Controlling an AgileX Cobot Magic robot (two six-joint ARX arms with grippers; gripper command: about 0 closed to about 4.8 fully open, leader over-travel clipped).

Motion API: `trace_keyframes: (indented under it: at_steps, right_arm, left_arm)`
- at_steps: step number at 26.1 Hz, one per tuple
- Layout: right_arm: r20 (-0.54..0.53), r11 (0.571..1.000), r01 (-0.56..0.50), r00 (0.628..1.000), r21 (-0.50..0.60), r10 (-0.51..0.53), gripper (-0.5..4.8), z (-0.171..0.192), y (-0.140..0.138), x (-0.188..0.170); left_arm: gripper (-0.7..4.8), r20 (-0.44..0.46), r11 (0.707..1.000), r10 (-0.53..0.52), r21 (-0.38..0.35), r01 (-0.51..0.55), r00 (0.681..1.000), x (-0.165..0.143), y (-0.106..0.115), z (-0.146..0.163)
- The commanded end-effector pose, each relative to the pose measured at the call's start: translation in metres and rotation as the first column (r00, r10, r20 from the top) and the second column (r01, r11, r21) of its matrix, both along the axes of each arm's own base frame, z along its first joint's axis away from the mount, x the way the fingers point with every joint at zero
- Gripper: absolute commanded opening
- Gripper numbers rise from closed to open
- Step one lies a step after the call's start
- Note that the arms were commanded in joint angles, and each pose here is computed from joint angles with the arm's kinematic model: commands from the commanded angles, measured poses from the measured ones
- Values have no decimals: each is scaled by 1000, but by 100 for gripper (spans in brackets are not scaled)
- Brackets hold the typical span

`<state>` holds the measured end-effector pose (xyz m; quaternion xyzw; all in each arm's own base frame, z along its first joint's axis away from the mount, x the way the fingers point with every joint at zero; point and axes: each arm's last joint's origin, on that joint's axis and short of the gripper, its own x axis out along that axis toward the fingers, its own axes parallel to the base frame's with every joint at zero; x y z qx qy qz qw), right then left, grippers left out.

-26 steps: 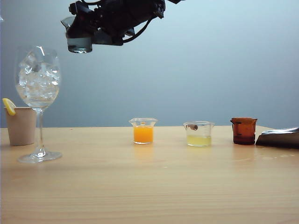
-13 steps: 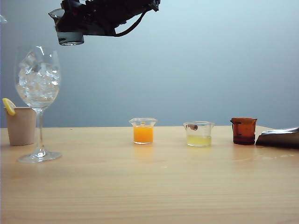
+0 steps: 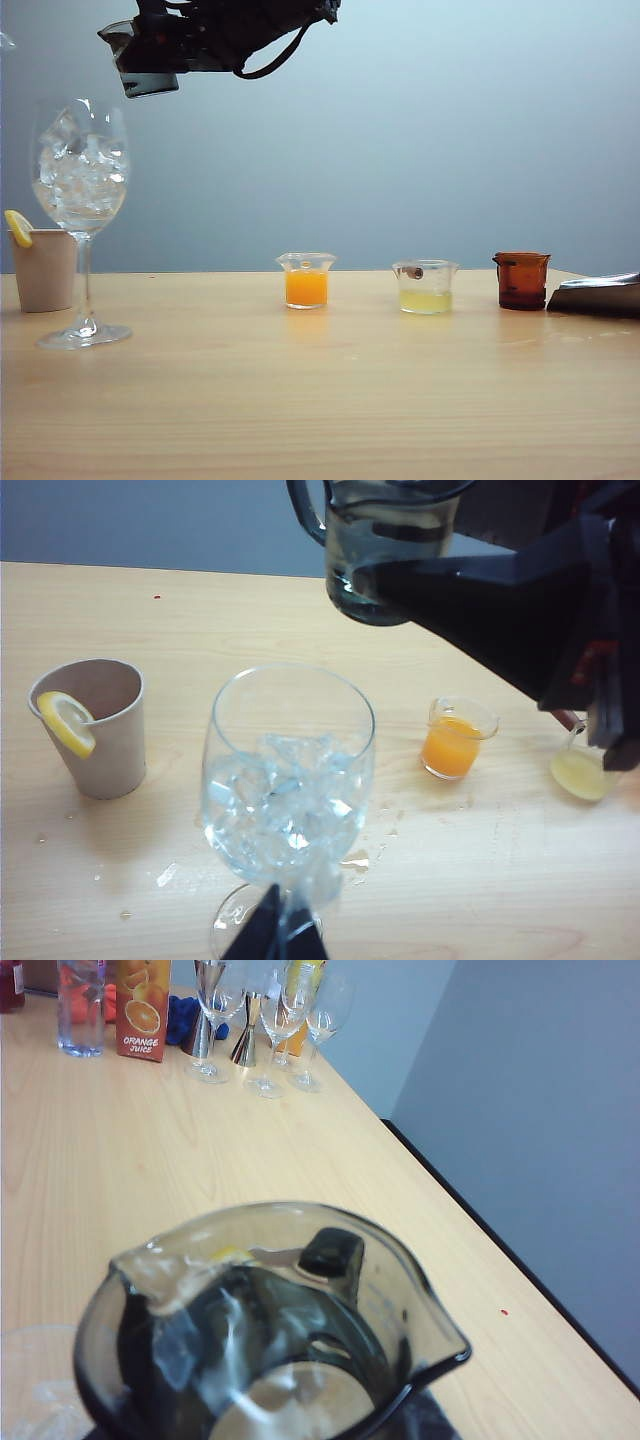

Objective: Pick up the first measuring cup from the left, pour the coconut rum inside into the goblet, and finally put the measuring cup back in its original place.

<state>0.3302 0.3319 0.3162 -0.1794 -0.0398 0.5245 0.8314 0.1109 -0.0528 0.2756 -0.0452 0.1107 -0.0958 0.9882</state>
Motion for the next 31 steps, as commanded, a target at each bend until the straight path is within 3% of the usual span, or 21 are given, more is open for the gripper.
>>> trace_keyframes:
  at_steps: [1,14,26,31]
  right_arm:
    - [60,1000,-7,998,19,5,49,11,-2,-2]
    - [136,994,-33,990,-104,47,48,4,0,-5]
    - [196,989,-49,978,-136,75,49,4,4,-10]
    - [279,982,-47,955,-183,98,49,4,6,-12]
  left_arm:
    - [-6,9,1000,0,-10,0,1000,0,0,2]
    - [-6,2,999,7,-44,-7,1000,0,0,2]
    - [-6,1,999,8,-49,-8,1000,0,0,2]
    - [-6,2,999,7,-45,-7,1000,0,0,2]
